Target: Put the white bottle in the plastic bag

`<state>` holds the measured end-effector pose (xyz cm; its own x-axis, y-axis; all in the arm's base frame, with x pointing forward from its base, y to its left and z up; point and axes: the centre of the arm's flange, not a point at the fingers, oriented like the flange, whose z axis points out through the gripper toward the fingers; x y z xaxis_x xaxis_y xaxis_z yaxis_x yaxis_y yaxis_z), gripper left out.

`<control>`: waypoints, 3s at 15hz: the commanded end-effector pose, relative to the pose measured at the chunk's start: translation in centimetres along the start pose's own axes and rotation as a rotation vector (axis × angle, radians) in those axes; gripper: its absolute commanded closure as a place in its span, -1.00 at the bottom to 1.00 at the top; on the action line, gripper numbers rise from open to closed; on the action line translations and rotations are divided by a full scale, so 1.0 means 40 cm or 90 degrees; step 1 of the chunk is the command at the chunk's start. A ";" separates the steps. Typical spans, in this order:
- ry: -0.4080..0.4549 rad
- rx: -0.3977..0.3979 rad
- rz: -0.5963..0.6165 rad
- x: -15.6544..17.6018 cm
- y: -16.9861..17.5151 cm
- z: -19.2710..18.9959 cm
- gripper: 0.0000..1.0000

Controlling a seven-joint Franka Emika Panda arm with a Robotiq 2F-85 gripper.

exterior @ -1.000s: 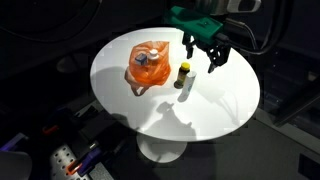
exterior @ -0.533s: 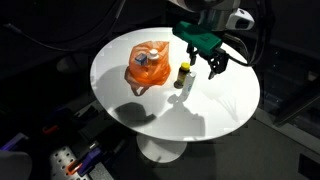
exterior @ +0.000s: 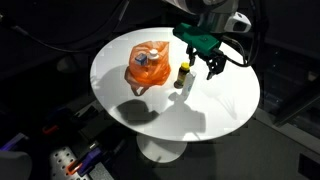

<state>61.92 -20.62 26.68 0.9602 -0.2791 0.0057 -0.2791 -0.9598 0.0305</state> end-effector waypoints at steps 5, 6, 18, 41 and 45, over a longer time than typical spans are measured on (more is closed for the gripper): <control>-0.019 0.003 -0.002 0.014 -0.016 0.042 -1.00; -0.024 0.004 -0.001 0.014 -0.019 0.048 -1.00; -0.030 -0.008 -0.027 0.014 -0.061 0.069 0.81; 0.096 -0.016 -0.313 -0.204 -0.375 -0.288 0.79; 0.083 -0.025 -0.318 -0.190 -0.396 -0.275 0.80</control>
<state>59.08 -2.96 37.15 0.9692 0.2225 0.1058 0.2124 -0.9722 0.0986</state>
